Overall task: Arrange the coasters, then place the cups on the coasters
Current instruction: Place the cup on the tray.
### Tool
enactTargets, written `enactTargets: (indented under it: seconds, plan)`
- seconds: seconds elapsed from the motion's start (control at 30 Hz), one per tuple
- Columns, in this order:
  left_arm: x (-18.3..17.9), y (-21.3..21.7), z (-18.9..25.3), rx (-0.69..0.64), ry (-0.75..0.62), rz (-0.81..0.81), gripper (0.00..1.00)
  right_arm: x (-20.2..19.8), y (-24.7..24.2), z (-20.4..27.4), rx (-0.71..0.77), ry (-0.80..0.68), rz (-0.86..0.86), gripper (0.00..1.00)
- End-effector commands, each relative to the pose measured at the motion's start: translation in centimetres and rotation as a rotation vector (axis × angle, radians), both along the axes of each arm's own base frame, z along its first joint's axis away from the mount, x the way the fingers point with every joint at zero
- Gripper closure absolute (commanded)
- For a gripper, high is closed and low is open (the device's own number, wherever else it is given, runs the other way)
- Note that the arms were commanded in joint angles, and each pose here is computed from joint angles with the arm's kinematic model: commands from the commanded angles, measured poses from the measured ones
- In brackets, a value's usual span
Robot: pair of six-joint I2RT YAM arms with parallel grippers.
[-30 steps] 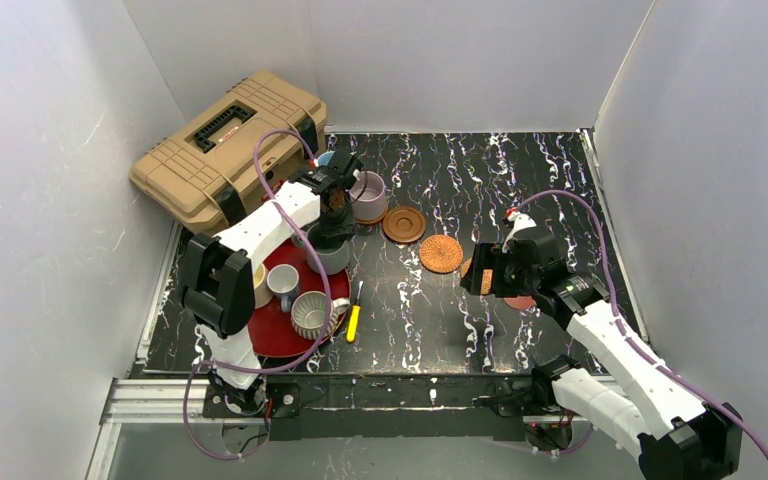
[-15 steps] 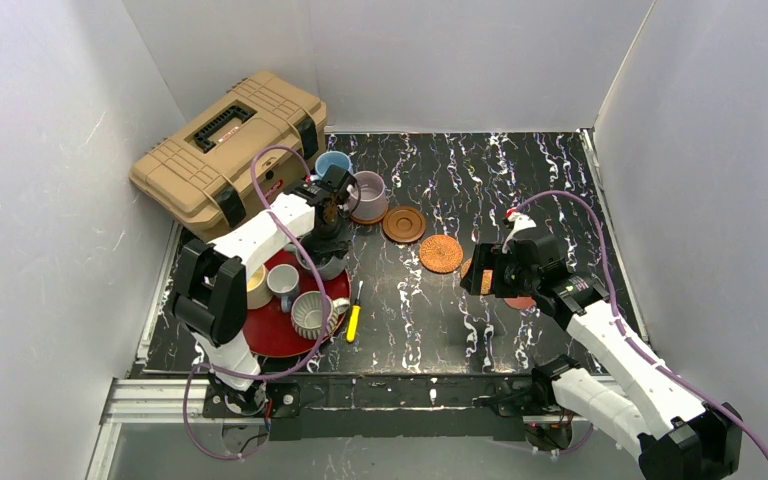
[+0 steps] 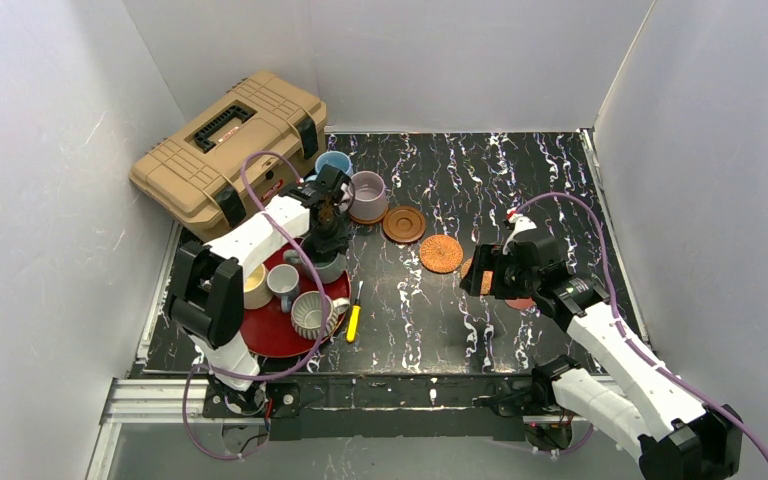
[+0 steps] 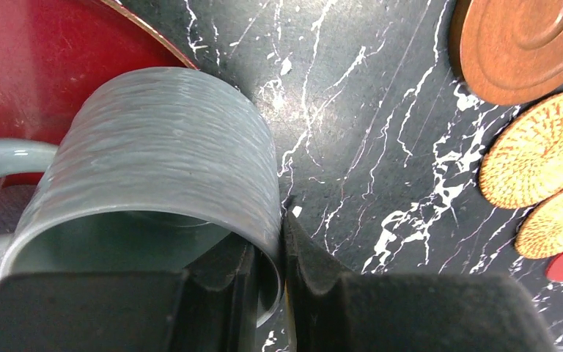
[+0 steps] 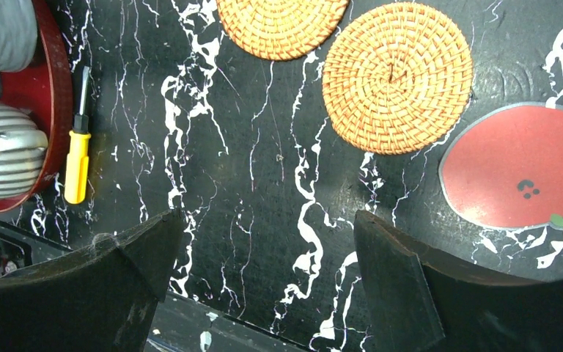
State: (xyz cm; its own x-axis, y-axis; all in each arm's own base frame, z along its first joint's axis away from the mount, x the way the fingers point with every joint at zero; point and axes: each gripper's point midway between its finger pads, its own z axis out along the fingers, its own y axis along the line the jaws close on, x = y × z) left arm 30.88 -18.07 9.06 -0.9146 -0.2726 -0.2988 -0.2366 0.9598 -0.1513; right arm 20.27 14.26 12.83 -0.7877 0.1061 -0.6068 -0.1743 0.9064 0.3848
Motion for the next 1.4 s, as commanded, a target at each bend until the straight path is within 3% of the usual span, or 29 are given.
enactTargets:
  seconds: [0.0, 0.17, 0.4, 0.47, 0.6, 0.77, 1.0, 1.37]
  plan:
    - [1.1, 0.2, 1.5, -0.088, -0.088, 0.138, 1.00, -0.1, 0.3, 0.2, 0.024, -0.019, 0.006, 0.05]
    - [1.2, 0.8, 0.9, -0.113, -0.084, 0.203, 1.00, -0.1, 0.5, 0.1, 0.032, -0.015, 0.008, 0.05]
    - [1.0, 0.9, 1.0, -0.115, -0.089, 0.148, 0.76, -0.1, 0.4, 0.0, 0.029, -0.018, 0.007, 0.05]
    - [0.8, 1.0, 1.4, -0.107, -0.099, 0.096, 0.71, -0.2, 0.4, 0.0, 0.029, -0.018, 0.006, 0.05]
    - [0.2, 0.9, 2.4, -0.100, -0.117, -0.042, 0.51, -0.1, 0.4, 0.0, 0.028, -0.019, 0.006, 0.05]
    - [-0.6, 1.4, 3.3, -0.063, -0.143, -0.204, 0.40, -0.1, 0.5, 0.0, 0.031, -0.016, 0.008, 0.05]
    - [-2.8, 2.1, 3.1, -0.030, -0.112, -0.438, 0.39, 0.0, 0.4, 0.2, 0.027, -0.017, 0.002, 0.05]
    - [-4.1, 1.9, 1.3, -0.033, -0.066, -0.632, 0.56, 0.1, 0.5, 0.4, 0.028, -0.017, 0.007, 0.05]
